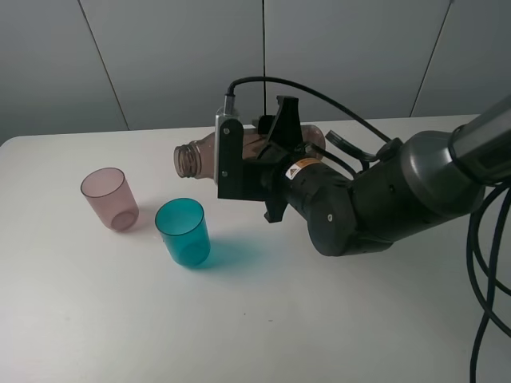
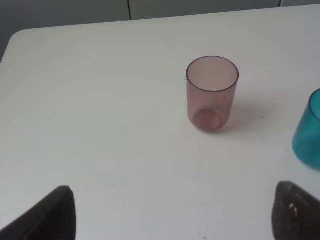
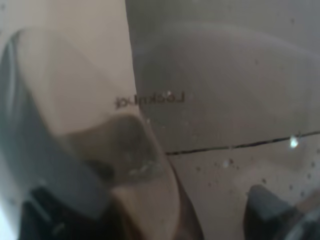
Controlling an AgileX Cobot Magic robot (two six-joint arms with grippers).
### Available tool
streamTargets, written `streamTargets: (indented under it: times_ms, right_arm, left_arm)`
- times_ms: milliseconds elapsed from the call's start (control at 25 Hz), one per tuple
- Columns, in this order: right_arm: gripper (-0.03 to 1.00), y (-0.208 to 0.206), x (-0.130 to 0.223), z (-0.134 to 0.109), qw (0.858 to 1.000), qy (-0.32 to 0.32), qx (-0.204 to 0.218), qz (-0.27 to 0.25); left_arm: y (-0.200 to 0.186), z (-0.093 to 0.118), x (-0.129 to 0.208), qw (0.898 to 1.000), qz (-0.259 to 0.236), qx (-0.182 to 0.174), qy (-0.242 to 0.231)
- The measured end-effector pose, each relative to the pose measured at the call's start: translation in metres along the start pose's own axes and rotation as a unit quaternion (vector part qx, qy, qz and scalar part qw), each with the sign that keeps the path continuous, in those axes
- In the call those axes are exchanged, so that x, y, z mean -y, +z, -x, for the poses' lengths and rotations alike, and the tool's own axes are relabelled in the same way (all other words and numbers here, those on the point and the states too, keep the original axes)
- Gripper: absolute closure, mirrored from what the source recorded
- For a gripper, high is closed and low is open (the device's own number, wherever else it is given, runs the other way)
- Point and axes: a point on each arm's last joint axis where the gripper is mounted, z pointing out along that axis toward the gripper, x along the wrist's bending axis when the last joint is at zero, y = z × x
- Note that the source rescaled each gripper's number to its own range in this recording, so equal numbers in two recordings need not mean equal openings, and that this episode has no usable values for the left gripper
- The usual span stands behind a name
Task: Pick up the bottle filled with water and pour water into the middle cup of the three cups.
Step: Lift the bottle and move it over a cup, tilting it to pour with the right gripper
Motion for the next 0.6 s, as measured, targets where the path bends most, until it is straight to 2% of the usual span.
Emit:
streamTargets:
  times_ms: [200,600]
  right_arm:
    - [0.92,0.0,0.0002,0.0026,0.999,-0.036,0.014,-0.001]
    - [0.92,0.0002,0.0,0.004,0.998,-0.062,0.02,-0.003]
  left_arm:
    - [0.0,0.0,0.0,1.0,0.0,0.0,0.0]
    - [0.0,0.0,0.0,1.0,0.0,0.0,0.0]
